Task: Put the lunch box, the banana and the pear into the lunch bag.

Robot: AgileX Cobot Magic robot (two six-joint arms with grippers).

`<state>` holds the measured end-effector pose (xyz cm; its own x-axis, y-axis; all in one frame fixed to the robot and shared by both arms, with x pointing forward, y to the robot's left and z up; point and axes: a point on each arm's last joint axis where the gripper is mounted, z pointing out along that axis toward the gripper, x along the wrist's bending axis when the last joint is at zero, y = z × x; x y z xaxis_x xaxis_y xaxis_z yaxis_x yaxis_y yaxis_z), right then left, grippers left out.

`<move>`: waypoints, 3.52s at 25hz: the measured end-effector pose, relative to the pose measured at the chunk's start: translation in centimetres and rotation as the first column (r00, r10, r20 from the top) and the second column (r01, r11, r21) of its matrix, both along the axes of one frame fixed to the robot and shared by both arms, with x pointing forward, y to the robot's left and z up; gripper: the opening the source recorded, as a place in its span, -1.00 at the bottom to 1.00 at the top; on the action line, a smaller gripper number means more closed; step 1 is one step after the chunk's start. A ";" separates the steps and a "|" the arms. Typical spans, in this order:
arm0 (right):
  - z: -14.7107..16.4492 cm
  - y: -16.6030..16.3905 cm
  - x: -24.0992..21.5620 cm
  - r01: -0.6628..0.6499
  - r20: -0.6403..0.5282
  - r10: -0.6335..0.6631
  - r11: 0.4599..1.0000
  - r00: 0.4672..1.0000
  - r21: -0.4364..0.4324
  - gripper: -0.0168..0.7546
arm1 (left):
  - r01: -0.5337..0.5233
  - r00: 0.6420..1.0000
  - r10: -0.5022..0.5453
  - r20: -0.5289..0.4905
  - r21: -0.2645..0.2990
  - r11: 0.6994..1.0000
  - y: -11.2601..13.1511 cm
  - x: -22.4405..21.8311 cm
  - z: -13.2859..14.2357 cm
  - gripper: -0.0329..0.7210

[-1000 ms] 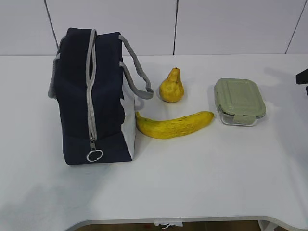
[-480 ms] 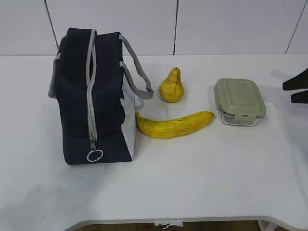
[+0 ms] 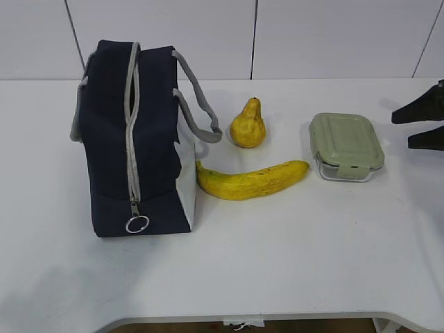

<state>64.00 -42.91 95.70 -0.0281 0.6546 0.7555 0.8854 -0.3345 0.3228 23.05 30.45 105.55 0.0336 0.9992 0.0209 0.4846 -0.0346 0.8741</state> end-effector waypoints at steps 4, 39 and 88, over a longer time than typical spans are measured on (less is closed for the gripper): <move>-0.5 0.1 0.2 0.009 -0.004 -0.009 1.000 1.000 0.024 0.59 | 0.000 1.000 0.000 0.000 0.000 1.000 0.0 0.0 0.0 -0.28; -6.1 4.0 4.3 -0.052 -0.029 0.056 0.991 0.998 0.124 0.58 | 0.000 1.000 0.000 0.000 0.000 1.000 0.0 0.0 0.0 -0.28; -4.5 4.0 4.1 -0.017 -0.098 0.029 0.993 0.995 0.117 0.02 | 0.000 1.000 0.000 0.000 0.000 1.000 0.0 0.0 0.0 -0.28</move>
<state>68.06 -38.89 91.23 0.0371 0.5622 0.8262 0.9190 -0.3440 0.1928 23.05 30.45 105.55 0.0336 0.9992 0.0209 0.4846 -0.0346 0.8741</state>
